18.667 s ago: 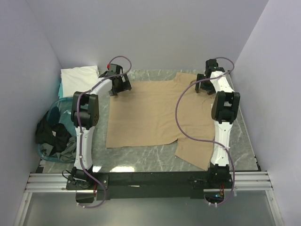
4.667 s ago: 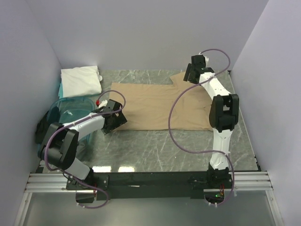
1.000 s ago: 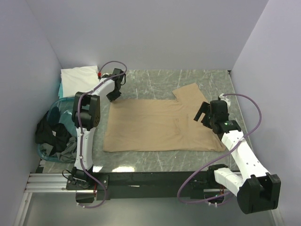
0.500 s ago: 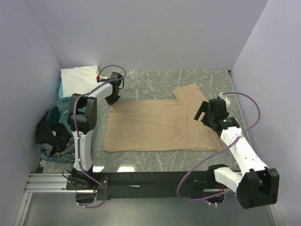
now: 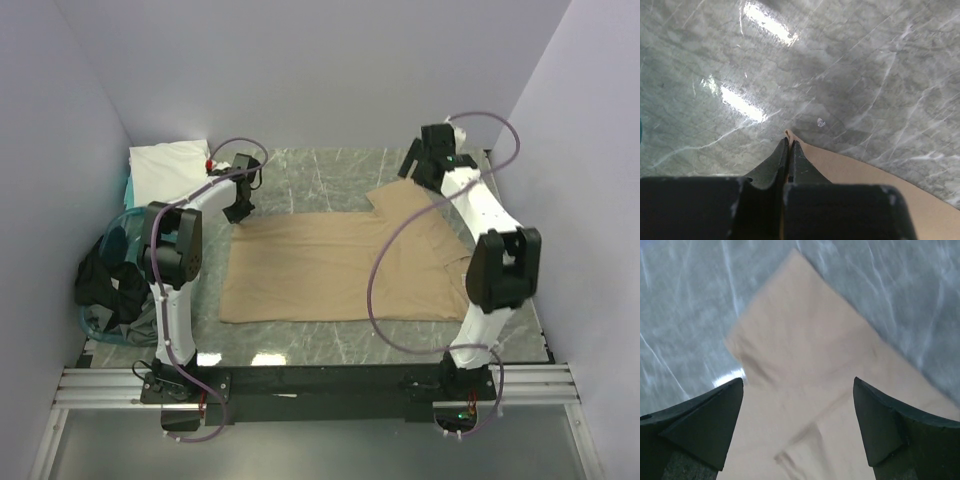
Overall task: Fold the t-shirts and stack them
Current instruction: Fold the tshirt
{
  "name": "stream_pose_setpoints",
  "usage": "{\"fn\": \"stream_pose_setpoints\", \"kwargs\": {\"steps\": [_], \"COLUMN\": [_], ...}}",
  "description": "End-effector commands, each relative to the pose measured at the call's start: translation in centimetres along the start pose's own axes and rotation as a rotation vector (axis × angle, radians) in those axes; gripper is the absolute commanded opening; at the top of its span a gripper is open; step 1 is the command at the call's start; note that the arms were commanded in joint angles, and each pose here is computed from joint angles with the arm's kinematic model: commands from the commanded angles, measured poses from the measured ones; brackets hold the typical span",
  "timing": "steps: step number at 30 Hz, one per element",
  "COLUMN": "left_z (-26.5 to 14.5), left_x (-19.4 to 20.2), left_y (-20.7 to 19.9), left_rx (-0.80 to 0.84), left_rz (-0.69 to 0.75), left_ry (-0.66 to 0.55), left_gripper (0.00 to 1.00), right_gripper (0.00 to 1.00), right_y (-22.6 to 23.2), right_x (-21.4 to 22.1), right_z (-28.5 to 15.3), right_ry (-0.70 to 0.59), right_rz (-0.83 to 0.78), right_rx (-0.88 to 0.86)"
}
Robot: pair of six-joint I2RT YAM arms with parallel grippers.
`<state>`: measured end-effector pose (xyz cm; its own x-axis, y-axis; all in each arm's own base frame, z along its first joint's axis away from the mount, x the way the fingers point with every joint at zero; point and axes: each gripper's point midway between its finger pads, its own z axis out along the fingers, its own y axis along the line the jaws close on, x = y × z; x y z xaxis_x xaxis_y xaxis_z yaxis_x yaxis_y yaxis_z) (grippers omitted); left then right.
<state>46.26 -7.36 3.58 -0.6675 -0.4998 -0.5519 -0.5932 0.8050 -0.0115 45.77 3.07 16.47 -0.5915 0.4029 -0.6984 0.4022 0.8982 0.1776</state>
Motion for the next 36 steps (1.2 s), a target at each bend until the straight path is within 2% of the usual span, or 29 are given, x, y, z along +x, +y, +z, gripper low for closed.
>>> {"fn": "stream_pose_setpoints", "kwargs": {"steps": [1, 6, 8, 11, 16, 23, 29, 32, 36], "left_z": [-2.2, -2.8, -2.9, -2.9, -2.5, -2.6, -2.6, -2.6, -2.7], "left_x": [-1.5, -1.5, -1.6, -1.5, -1.1, -1.3, -1.3, -1.3, -1.2], "left_y": [-0.9, -1.1, -1.3, -1.4, -1.5, -1.8, -1.9, -1.9, -1.7], "left_rx": [0.07, 0.097, 0.105, 0.114, 0.1, 0.106, 0.102, 0.106, 0.099], "left_rz": [-0.002, 0.001, 0.001, 0.004, 0.02, 0.016, 0.016, 0.014, 0.013], "left_ry": [-0.041, -0.045, -0.05, -0.044, -0.03, -0.034, -0.033, -0.03, -0.03], "left_gripper": [0.01, 0.01, 0.01, 0.01, 0.01, 0.01, 0.01, 0.01, 0.01], "right_gripper": [0.96, 0.94, 0.94, 0.94, 0.96, 0.96, 0.96, 0.93, 0.85], "right_y": [1.3, 3.2, 3.2, 4.0, 3.5, 1.5, -0.1, -0.5, -0.4], "right_x": [-4.5, -6.9, -6.4, -6.9, -6.8, -2.4, -1.3, -0.8, -0.2], "right_z": [3.1, 10.2, 13.1, 15.3, 16.7, 19.2, 19.4, 18.9, 18.1], "right_ry": [-0.055, -0.062, -0.054, -0.101, -0.119, 0.011, 0.047, 0.071, 0.096], "right_rz": [-0.028, -0.129, -0.18, -0.233, -0.322, -0.487, -0.578, -0.591, -0.571], "right_rx": [0.073, 0.138, 0.162, 0.133, 0.154, 0.217, 0.277, 0.278, 0.257]}}
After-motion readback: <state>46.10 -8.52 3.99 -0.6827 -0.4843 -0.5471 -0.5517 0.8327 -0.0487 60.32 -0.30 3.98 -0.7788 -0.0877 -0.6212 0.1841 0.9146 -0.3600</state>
